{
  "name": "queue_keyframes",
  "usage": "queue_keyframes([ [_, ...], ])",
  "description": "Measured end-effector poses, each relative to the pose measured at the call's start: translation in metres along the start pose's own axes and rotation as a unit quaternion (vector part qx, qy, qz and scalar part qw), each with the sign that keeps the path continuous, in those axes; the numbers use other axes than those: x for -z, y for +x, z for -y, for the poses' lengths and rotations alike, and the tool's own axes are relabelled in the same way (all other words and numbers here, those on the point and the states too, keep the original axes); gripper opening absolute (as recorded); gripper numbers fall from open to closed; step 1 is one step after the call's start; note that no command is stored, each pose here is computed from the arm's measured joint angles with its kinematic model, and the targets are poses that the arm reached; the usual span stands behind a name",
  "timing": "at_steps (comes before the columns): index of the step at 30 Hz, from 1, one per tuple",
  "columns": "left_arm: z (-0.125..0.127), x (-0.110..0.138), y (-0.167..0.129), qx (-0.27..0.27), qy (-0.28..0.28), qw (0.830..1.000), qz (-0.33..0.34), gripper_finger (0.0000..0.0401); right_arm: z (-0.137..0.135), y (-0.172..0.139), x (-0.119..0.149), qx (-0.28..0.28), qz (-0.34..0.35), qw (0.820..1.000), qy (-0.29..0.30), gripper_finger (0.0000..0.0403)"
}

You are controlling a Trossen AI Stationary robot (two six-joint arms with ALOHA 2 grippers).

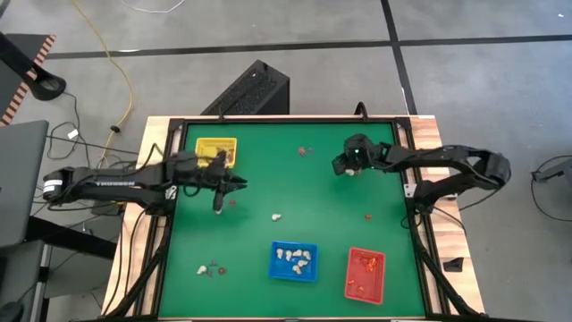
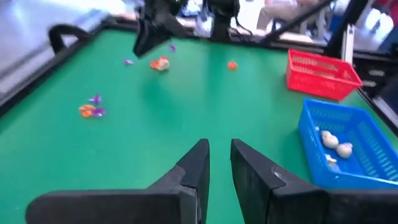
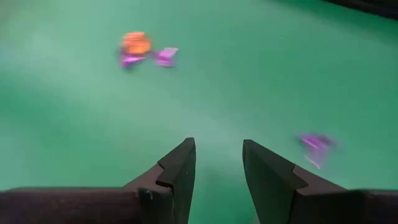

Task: Sort Halloween decoration
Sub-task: Put the purple witch hat toy into the yellow basket

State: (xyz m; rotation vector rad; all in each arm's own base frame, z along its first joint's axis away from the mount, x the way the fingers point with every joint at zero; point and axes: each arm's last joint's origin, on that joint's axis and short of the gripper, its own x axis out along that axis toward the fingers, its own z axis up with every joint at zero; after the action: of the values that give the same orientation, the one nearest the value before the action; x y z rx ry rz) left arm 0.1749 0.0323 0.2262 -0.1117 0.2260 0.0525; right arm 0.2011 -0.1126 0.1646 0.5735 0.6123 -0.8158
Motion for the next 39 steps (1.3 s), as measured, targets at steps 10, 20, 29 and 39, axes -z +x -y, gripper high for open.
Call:
queue_keyframes([
  [10,0.008,0.012,-0.028,-0.024,0.007,0.999,0.025,0.0055,-0.042,0.044,-0.051,-0.008,-0.026,0.99,-0.137,0.0164],
  [20,0.009,0.017,-0.031,-0.022,-0.005,1.0,0.002,0.0055,-0.052,0.093,-0.074,-0.033,-0.134,0.962,-0.235,0.0157],
  [29,0.009,0.019,-0.031,-0.024,-0.003,1.0,-0.009,0.0055,-0.044,0.111,-0.081,-0.037,-0.153,0.954,-0.256,0.0128],
  [39,0.008,0.019,-0.031,-0.026,0.004,1.0,-0.009,0.0055,-0.046,0.115,-0.08,-0.044,-0.144,0.951,-0.271,0.0039],
])
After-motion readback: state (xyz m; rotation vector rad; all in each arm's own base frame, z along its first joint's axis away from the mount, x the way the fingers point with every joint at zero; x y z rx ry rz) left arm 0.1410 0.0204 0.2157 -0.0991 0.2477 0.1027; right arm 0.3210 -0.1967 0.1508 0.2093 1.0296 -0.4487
